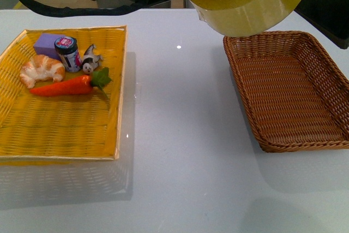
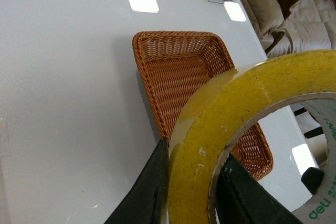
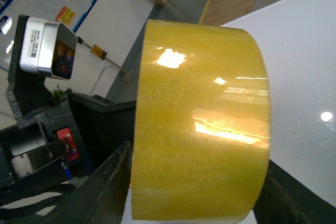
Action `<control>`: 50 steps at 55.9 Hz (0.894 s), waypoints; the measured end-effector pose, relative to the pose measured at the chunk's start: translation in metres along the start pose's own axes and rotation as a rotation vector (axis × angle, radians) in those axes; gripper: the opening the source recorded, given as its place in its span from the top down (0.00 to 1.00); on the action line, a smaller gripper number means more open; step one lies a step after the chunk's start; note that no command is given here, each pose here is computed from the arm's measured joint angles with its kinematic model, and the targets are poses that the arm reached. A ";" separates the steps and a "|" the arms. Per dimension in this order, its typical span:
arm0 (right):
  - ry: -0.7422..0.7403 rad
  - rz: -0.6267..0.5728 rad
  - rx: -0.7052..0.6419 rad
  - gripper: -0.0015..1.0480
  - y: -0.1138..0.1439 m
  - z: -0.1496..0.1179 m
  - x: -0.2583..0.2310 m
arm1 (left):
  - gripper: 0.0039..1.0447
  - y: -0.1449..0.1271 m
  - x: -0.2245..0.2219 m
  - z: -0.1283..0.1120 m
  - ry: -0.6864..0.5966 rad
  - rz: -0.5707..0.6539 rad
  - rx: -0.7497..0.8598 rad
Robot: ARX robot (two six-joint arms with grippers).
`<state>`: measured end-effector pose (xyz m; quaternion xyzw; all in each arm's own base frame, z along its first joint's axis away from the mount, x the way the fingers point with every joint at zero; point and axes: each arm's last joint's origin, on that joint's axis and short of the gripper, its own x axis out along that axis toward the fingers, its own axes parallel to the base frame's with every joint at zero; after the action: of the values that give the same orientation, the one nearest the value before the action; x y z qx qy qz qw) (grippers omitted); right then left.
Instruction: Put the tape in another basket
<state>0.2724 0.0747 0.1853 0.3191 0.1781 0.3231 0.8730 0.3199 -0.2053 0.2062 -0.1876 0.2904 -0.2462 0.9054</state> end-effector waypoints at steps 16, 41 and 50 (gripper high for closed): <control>-0.002 0.000 0.033 0.54 0.000 0.000 0.000 | 0.59 -0.002 -0.003 0.003 -0.010 -0.015 -0.005; -0.056 -0.053 0.078 0.54 -0.016 0.010 -0.009 | 0.09 -0.006 -0.022 0.012 -0.082 -0.027 0.008; -0.085 -0.100 0.121 0.54 -0.032 0.014 -0.014 | 0.08 -0.004 -0.036 0.013 -0.127 -0.019 0.031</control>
<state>0.2840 0.0404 0.1753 0.3756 0.1757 0.2538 0.8739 0.3009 -0.1859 0.2337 -0.1915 0.2266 -0.2466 0.9226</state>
